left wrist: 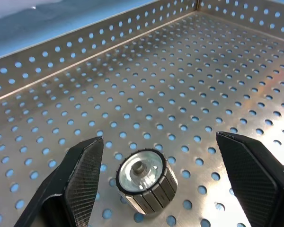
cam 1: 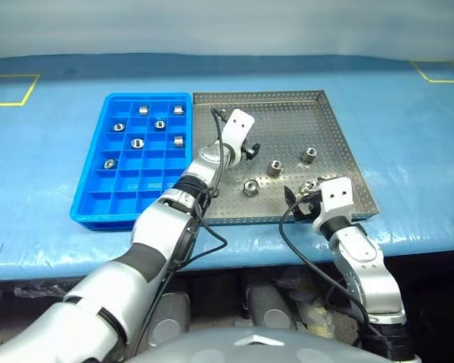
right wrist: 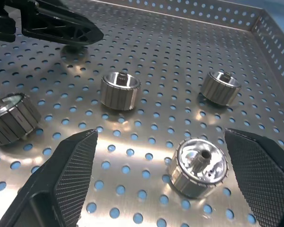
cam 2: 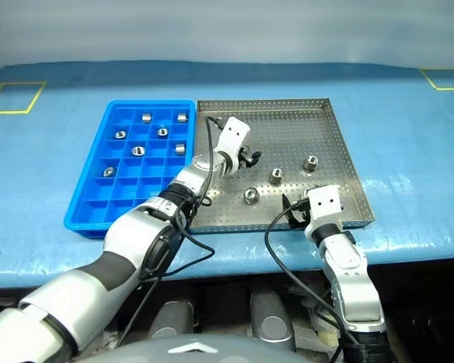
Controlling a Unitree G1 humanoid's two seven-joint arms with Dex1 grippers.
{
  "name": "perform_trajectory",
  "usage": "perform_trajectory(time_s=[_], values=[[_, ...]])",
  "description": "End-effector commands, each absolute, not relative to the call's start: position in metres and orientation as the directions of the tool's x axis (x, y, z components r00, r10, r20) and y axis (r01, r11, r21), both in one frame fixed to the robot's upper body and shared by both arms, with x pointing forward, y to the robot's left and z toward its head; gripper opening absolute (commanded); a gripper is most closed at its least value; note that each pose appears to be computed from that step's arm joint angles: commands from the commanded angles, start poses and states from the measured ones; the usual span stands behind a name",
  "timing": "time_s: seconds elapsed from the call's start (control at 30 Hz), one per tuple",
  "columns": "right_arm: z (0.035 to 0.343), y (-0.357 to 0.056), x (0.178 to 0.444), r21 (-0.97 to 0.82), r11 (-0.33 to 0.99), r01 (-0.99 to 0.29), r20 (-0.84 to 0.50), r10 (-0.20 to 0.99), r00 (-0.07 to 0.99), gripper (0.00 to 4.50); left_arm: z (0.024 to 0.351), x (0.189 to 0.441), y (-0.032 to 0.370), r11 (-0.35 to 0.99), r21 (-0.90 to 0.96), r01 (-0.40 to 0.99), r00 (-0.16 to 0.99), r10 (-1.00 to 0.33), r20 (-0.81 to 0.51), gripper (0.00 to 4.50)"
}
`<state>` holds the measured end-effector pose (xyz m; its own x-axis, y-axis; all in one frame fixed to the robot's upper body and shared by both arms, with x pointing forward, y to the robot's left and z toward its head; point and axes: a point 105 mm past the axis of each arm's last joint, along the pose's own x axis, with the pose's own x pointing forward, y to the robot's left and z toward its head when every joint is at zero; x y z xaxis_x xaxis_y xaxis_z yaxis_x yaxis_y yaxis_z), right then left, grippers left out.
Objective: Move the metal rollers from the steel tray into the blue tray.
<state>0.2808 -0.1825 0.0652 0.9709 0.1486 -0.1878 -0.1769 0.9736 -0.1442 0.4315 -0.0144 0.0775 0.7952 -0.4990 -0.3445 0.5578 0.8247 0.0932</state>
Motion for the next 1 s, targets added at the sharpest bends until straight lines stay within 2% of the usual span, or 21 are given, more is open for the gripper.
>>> perform_trajectory(time_s=[0.03,0.4,1.0], values=[[0.084,-0.184,0.278,-0.158,0.976,-0.148,-0.116,0.130,0.985,4.50,0.085,0.435,-0.016,0.821,0.132,0.556,0.803,-0.490,-0.340,4.13],[0.078,-0.188,0.265,-0.147,0.984,-0.100,-0.136,0.080,0.987,4.50,0.079,0.444,0.015,0.906,0.171,0.387,0.889,-0.317,-0.331,4.13],[0.079,-0.196,0.255,-0.184,0.980,-0.073,-0.155,0.044,0.987,4.50,0.068,0.444,0.031,0.962,0.139,0.233,0.919,-0.171,-0.356,4.13]])
